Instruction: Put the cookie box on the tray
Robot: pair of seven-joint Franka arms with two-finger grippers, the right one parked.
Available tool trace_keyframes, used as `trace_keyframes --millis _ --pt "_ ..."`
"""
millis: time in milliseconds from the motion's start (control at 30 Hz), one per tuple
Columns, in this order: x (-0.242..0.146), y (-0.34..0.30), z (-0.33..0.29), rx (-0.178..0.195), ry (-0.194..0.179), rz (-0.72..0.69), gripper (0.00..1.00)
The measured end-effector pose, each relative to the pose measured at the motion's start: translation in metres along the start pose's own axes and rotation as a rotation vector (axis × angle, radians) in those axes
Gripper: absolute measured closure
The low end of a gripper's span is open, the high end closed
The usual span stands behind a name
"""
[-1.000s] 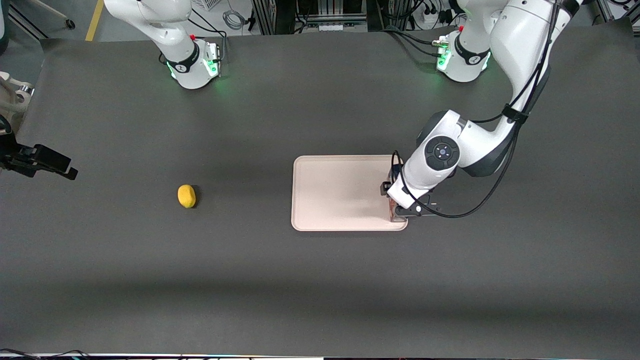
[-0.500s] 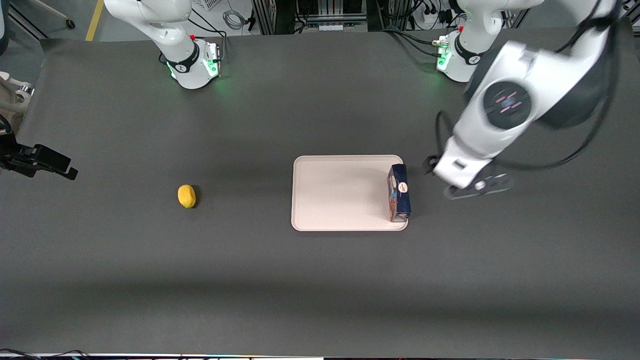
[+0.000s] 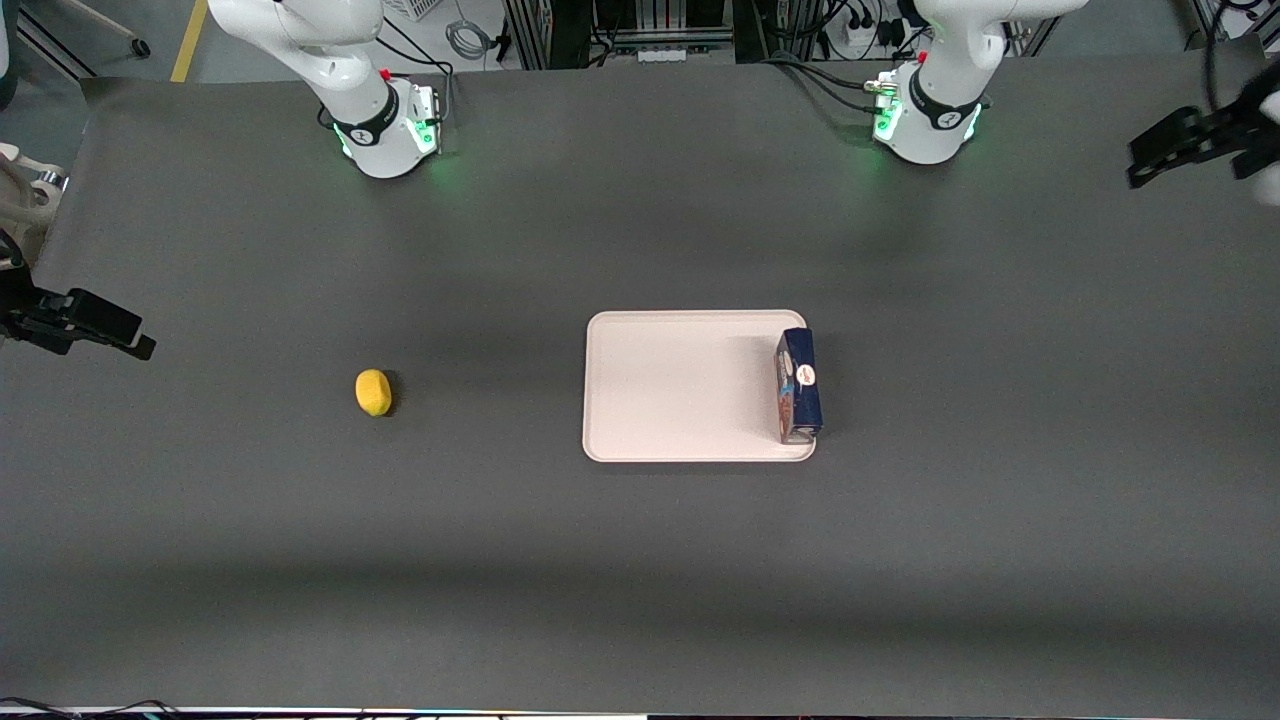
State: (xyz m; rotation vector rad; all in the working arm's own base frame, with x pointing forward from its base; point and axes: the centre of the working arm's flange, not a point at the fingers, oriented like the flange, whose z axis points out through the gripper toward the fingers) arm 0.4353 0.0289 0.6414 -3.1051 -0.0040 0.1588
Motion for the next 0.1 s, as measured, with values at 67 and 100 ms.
trace_keyframes --millis 67,100 --pt "-0.0014 0.0008 -0.0015 0.000 0.005 0.002 0.00" --pt "-0.0018 0.0012 -0.0021 0.001 0.007 0.002 0.00"
